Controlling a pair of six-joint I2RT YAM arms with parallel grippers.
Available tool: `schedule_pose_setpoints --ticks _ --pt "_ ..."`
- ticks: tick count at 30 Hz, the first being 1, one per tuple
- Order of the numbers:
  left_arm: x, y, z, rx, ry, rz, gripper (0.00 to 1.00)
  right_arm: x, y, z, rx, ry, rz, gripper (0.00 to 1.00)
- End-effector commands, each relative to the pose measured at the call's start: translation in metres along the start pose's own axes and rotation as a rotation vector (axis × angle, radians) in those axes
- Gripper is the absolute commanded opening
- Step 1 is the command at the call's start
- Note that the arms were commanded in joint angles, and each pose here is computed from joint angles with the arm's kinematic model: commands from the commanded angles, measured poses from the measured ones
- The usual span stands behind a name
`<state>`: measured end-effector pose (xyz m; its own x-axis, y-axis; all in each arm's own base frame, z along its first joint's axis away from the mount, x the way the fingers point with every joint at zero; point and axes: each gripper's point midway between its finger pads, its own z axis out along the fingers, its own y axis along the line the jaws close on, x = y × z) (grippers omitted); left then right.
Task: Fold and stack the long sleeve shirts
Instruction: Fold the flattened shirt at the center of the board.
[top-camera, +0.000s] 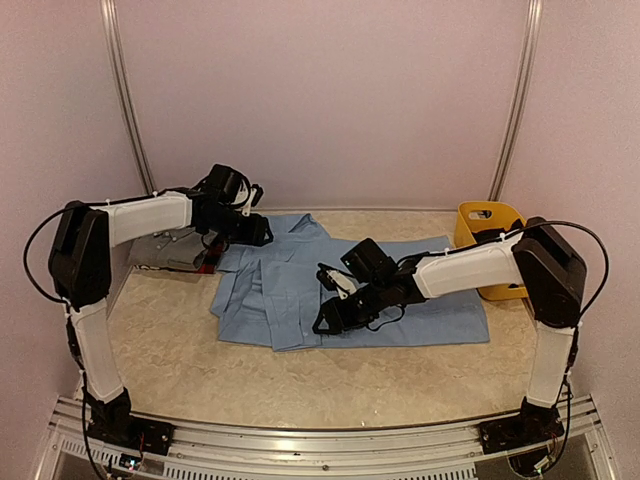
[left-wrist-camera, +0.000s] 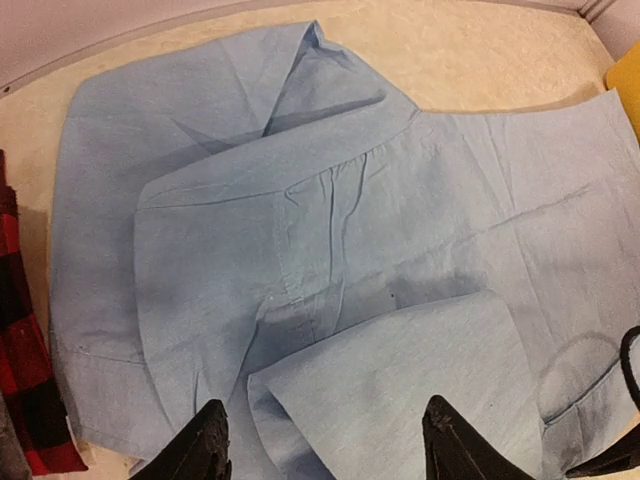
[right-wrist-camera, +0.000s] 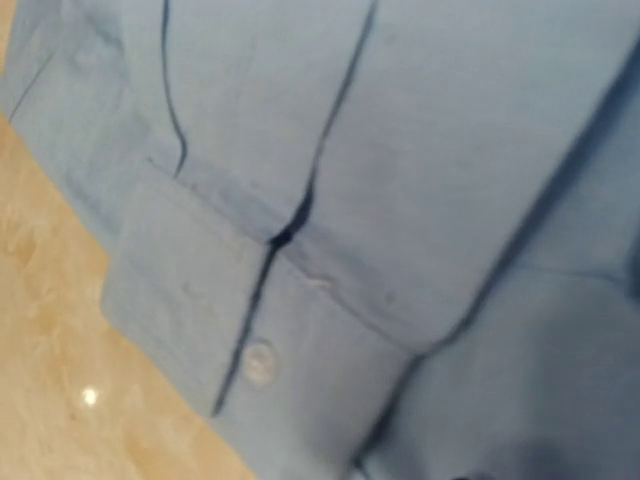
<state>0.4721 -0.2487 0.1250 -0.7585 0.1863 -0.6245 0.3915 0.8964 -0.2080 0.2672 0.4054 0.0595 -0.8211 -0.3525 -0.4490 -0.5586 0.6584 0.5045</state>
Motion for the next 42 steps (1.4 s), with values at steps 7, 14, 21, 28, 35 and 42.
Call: schedule_pose_setpoints --ticks 7,14,21,28,35,42 --pt "-0.027 -0.004 -0.064 -0.013 -0.221 -0.044 0.67 -0.001 0.021 0.022 -0.076 0.026 0.012 0.42" --pt "-0.02 -0.007 -0.066 0.001 -0.218 -0.054 0.69 0.006 0.015 0.03 -0.061 0.052 0.036 0.39" --pt "-0.016 -0.01 -0.067 0.006 -0.212 -0.052 0.7 0.016 0.013 0.039 -0.069 0.067 0.066 0.36" --pt "-0.012 -0.012 -0.066 0.008 -0.202 -0.05 0.71 0.015 0.014 0.036 -0.074 0.045 0.083 0.13" --pt "-0.009 -0.011 -0.071 -0.005 -0.201 -0.048 0.71 0.0 0.02 0.012 -0.076 0.015 0.074 0.0" --pt "-0.013 -0.017 -0.084 -0.001 -0.219 -0.033 0.71 -0.009 0.007 -0.053 -0.042 0.05 0.044 0.0"
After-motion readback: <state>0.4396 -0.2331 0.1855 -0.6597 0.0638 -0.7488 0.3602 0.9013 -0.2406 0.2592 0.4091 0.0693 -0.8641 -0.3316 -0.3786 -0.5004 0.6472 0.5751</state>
